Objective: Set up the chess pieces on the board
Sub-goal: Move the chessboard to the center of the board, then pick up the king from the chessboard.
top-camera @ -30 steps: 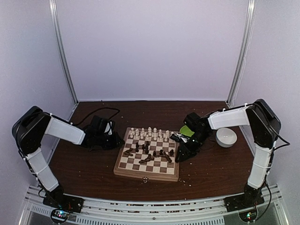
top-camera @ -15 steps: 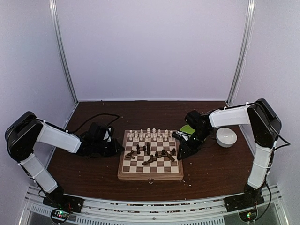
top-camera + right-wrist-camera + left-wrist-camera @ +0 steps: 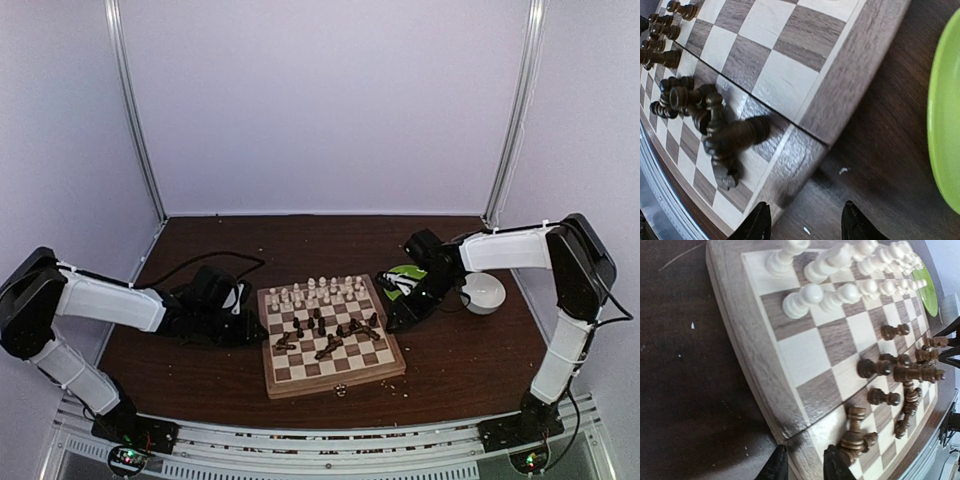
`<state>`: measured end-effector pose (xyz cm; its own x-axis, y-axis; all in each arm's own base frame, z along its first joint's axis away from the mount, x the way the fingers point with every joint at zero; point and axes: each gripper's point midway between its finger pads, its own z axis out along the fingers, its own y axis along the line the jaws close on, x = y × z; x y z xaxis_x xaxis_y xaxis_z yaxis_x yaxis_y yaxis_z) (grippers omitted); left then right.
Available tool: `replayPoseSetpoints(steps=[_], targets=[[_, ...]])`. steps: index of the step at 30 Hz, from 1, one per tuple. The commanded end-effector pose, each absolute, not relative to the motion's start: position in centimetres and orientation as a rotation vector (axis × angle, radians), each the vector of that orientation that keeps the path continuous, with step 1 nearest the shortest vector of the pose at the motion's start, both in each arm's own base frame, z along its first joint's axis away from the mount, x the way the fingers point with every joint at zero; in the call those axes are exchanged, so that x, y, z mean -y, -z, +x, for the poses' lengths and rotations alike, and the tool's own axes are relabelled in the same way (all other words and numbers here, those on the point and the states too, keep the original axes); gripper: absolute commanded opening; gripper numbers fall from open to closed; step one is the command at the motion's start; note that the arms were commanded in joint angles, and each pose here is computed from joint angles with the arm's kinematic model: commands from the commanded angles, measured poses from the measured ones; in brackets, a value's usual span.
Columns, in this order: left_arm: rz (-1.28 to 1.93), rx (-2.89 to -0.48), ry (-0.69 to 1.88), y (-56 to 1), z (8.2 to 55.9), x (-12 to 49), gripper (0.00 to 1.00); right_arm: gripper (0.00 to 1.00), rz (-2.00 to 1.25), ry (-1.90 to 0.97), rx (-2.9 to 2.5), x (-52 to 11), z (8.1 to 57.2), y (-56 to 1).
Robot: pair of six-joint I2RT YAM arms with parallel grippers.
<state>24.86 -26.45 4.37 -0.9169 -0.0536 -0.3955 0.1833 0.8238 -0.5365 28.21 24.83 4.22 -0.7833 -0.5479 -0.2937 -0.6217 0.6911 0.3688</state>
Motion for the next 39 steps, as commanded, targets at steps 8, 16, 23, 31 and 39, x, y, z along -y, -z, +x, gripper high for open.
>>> replayPoseSetpoints(steps=[8,16,23,31,39], targets=[[0.233,-2.445,0.641,-12.3,26.1,24.3,0.36,0.50,-0.998,-0.576,-2.590,-20.8,27.1,-8.1],[0.494,-2.263,0.493,-20.0,26.9,23.5,0.44,0.50,-0.989,-0.475,-2.127,-18.7,25.8,-20.3],[0.873,-2.169,0.589,-21.6,26.6,28.3,0.55,0.54,-1.022,-0.433,-1.845,-17.4,22.9,-22.8],[1.051,-2.143,0.599,-19.8,26.1,34.6,0.51,0.53,-0.979,-0.350,-1.861,-15.7,24.2,-22.2],[1.190,-2.219,0.488,-16.0,25.6,38.4,0.43,0.53,-0.971,-0.323,-1.872,-15.2,24.7,-22.1]])
